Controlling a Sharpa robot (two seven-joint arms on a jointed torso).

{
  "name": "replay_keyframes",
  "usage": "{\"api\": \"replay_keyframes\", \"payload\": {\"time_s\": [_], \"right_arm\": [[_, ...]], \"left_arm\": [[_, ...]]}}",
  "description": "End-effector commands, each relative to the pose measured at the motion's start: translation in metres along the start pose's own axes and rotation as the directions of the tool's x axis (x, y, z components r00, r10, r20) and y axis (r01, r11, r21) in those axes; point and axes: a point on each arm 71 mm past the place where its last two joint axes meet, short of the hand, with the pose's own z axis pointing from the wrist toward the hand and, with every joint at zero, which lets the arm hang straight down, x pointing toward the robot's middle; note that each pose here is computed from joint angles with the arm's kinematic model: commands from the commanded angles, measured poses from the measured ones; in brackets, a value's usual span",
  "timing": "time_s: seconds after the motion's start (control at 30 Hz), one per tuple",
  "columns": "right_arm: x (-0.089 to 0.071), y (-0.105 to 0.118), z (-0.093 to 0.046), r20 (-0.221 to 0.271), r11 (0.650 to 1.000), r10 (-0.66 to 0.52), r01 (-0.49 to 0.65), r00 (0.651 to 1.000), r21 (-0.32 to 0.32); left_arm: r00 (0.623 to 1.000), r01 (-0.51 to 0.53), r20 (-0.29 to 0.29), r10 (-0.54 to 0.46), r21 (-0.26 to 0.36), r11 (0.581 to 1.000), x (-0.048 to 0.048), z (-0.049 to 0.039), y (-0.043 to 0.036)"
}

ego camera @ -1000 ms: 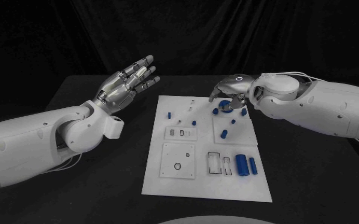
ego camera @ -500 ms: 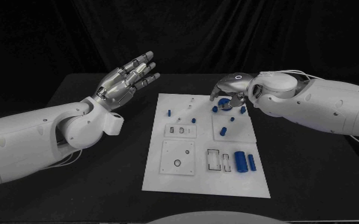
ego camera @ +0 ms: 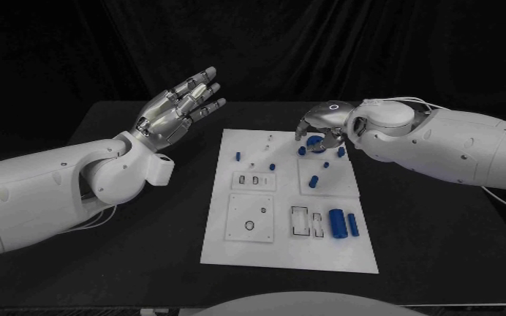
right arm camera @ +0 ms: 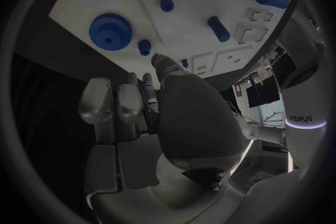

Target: Assemble the parts on the task board

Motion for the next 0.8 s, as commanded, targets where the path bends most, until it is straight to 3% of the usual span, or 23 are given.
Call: {"api": "replay_keyframes", "payload": {"time_s": [0.03, 0.8], "right_arm": [[0.003, 0.0, 0.001, 0.007, 1.0, -0.007, 0.007, 1.0, -0.003], [0.015, -0.002, 0.01, -0.007, 1.0, -0.004, 0.004, 1.0, -0.005]], "left_arm": [[1.0, 0.012, -0.017, -0.012, 0.015, 1.0, 0.0018, 0.0017, -0.0018], [1.0, 0.015, -0.022, -0.015, 0.008, 1.0, 0.0012, 0.0025, -0.0007]]}}
